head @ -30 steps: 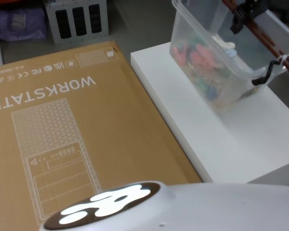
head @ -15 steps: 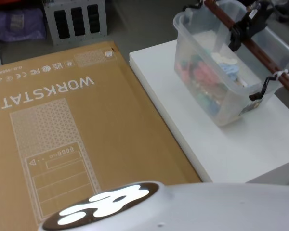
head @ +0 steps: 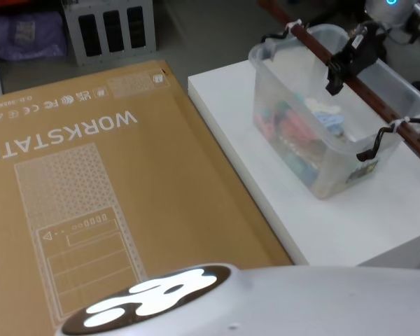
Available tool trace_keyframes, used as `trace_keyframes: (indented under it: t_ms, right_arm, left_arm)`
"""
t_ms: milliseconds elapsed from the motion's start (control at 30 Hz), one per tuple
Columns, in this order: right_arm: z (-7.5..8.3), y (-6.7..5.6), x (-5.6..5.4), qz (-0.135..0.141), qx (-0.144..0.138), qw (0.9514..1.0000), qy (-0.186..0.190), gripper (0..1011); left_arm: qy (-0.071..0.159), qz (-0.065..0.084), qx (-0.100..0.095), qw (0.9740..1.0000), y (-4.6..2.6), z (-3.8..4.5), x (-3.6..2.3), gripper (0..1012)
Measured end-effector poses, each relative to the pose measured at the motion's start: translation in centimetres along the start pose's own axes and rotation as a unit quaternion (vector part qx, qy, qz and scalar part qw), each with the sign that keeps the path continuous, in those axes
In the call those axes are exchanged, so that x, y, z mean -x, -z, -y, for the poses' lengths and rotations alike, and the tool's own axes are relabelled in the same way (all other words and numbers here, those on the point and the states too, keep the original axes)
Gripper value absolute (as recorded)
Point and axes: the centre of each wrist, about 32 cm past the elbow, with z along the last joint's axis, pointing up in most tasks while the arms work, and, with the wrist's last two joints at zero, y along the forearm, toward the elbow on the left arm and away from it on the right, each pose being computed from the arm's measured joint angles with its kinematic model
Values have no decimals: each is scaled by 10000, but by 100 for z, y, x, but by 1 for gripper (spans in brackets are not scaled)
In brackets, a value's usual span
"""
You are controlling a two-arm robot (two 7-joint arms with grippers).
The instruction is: Use one hand to grasp the basket and place it at the designated location.
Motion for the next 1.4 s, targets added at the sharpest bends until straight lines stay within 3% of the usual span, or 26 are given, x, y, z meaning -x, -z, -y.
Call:
trace_keyframes:
  t_ms: [700,1200,1400]
  right_arm:
    - [-105,38,-47,-17,-27,9999,-137,16]
    - [-105,40,-43,-19,-33,9999,-133,444]
    - [-108,42,-41,-21,-34,9999,-133,667]
  left_arm:
    - [0,0,0,10000,0,0,0,0]
    - [0,0,0,10000,0,0,0,0]
    - [0,0,0,10000,0,0,0,0]
